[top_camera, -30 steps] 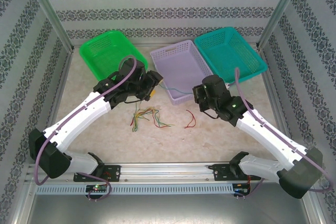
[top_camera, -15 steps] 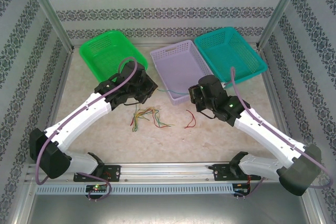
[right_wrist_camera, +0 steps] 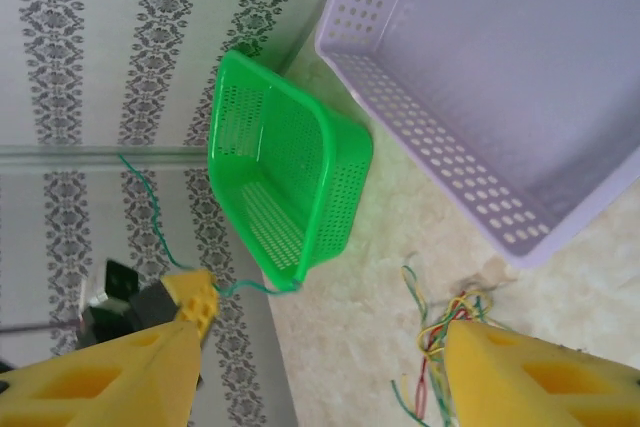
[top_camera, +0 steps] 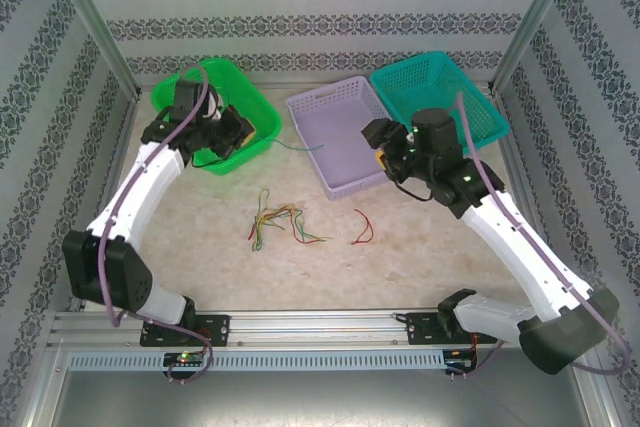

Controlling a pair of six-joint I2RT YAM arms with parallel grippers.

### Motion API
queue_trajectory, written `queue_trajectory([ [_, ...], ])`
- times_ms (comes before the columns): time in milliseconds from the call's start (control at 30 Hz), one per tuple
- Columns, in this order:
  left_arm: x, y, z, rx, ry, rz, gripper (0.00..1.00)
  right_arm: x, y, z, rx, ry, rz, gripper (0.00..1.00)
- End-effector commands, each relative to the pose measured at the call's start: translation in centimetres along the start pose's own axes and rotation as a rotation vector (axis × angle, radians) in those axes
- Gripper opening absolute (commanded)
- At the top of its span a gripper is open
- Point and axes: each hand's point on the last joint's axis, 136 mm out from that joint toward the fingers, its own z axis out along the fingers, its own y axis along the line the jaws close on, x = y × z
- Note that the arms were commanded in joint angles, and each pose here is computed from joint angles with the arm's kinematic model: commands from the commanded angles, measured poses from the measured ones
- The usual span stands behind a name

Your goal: Untangle the cables

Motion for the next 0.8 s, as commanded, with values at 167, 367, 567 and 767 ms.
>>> queue_trajectory([
  [167, -6.3, 0.2, -1.6, -0.073, -0.082, 0.24, 0.0, 3.3, -0.4, -0.3, -0.038, 0.254, -0.234, 0.67],
  [367, -10.8, 4.1, -0.8, -0.235, -0.125, 0.249, 0.0, 4.5, -0.1, 1.1, -0.041, 0.303, -0.282, 0.67],
  [567, -14.8, 9.5, 1.4, -0.34, -0.11, 0.151, 0.0, 3.3, 0.3, 2.3, 0.004, 0.234, -0.267, 0.65],
  [767, -16.0, 13.0, 5.2, -0.413, -0.035, 0.128, 0.0, 2.8, 0.6, 3.2, 0.031, 0.222, -0.278, 0.65],
])
